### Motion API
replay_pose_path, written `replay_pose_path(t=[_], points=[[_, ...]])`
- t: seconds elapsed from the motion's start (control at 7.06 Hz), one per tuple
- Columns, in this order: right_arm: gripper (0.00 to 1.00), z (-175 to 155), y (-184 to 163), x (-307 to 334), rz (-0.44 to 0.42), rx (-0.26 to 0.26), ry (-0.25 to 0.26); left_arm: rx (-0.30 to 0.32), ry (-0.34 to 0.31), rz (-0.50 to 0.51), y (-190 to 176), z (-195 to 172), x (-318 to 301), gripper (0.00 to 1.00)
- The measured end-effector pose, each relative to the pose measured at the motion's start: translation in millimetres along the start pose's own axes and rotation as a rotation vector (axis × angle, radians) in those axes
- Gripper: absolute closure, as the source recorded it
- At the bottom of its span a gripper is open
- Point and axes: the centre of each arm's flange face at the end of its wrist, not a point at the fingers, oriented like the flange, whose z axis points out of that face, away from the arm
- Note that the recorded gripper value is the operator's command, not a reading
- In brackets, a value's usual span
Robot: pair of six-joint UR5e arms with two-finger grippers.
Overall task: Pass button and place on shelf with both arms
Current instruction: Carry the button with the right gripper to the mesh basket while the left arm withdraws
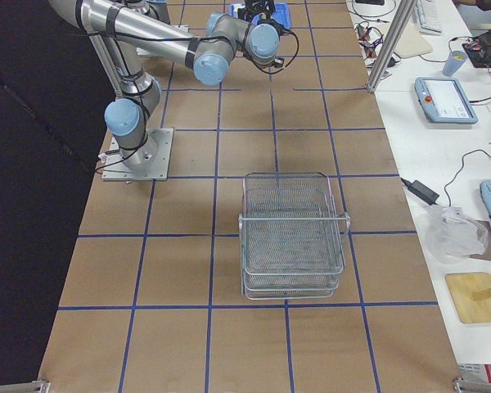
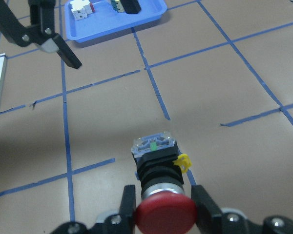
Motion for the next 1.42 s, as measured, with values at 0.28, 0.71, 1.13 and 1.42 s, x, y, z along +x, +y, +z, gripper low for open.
replay_pose_path(t=[0.28,0.71,1.13,1.42], points=[[1.0,-66,25,25,0.108,-0.143,0.128,-0.06,-0.018,-0.133,20,3,-18,0.0],[1.0,-145,80,80,0.261,-0.422,0.254,-0.145,-0.052,-0.368,46,-12,-28,0.0],[1.0,-186,139,118,0.423,-0.659,0.355,-0.341,-0.077,-0.444,90,-38,-25,0.0],[1.0,-187,155,131,0.453,-0.707,0.38,-0.342,-0.099,-0.569,105,-55,-38,0.0]])
